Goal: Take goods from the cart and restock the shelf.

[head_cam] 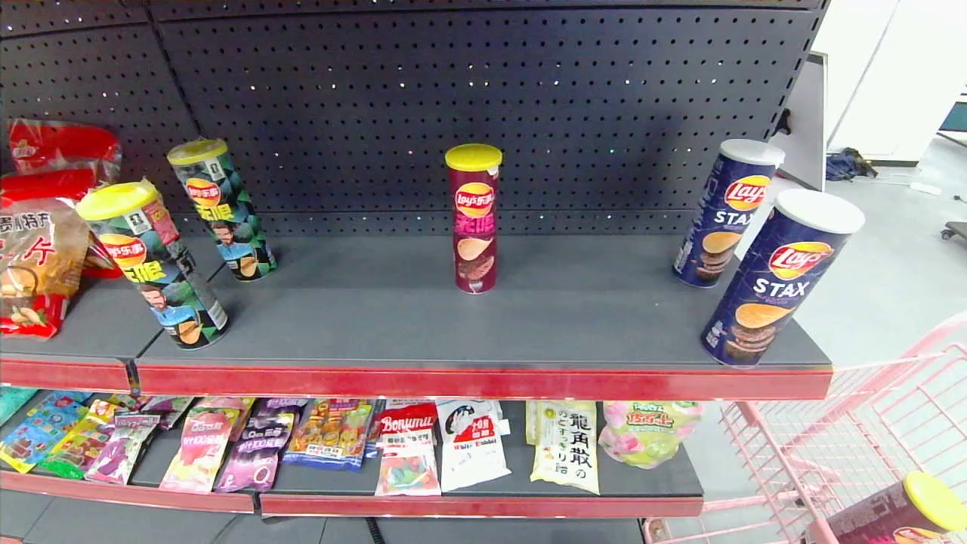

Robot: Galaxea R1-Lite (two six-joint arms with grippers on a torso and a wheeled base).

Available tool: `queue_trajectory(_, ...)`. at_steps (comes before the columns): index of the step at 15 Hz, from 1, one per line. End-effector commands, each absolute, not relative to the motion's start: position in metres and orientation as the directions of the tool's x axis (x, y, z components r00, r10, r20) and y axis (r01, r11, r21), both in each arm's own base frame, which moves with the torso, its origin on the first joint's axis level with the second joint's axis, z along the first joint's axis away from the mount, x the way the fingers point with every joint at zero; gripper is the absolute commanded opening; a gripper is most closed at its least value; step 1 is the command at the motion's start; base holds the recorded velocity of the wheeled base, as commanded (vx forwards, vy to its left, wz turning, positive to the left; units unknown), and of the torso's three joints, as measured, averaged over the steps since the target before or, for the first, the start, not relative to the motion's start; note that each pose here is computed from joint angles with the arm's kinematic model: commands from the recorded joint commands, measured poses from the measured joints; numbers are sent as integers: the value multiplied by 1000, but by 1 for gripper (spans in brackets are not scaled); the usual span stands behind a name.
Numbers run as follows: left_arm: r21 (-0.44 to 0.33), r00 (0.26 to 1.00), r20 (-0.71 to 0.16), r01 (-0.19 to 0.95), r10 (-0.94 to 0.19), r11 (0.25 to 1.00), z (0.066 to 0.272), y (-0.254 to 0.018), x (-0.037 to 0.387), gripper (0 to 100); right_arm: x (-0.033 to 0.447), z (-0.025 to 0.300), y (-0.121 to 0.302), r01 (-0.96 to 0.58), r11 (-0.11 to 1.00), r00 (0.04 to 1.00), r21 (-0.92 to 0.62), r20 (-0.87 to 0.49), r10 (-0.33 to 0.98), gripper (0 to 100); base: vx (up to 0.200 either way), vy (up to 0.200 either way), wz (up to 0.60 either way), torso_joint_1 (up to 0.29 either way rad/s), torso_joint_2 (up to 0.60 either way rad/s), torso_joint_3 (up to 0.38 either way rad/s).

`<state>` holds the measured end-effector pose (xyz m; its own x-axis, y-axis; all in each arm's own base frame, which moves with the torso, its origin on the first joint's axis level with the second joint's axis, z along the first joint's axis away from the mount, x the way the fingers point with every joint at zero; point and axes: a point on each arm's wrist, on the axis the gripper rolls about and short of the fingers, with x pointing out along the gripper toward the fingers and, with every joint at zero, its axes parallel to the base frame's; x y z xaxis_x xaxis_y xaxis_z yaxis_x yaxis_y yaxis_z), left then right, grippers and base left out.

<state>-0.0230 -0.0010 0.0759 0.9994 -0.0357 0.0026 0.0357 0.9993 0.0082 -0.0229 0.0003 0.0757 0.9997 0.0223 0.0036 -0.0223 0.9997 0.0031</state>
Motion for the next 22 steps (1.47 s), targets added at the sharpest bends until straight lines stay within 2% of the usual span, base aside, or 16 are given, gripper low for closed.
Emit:
queue_trajectory(1, 8, 999, 2, 35, -35, 999, 76, -1, -23, 100, -23, 76, 0, -23, 1000, 1000, 3, 3, 23, 100, 0, 0, 0, 0, 0, 0)
queue_trajectory(19, 14, 999, 2, 35, -35, 999, 76, -1, -23, 100, -23, 76, 0, -25, 1000, 1000, 1, 3, 25, 100, 0, 0, 0, 0, 0, 0)
queue_trajectory(22, 15, 999, 2, 35, -35, 999, 76, -1, -23, 100, -23, 76, 0, -25, 1000, 1000, 1, 3, 25, 100, 0, -200, 0, 2, 2, 4)
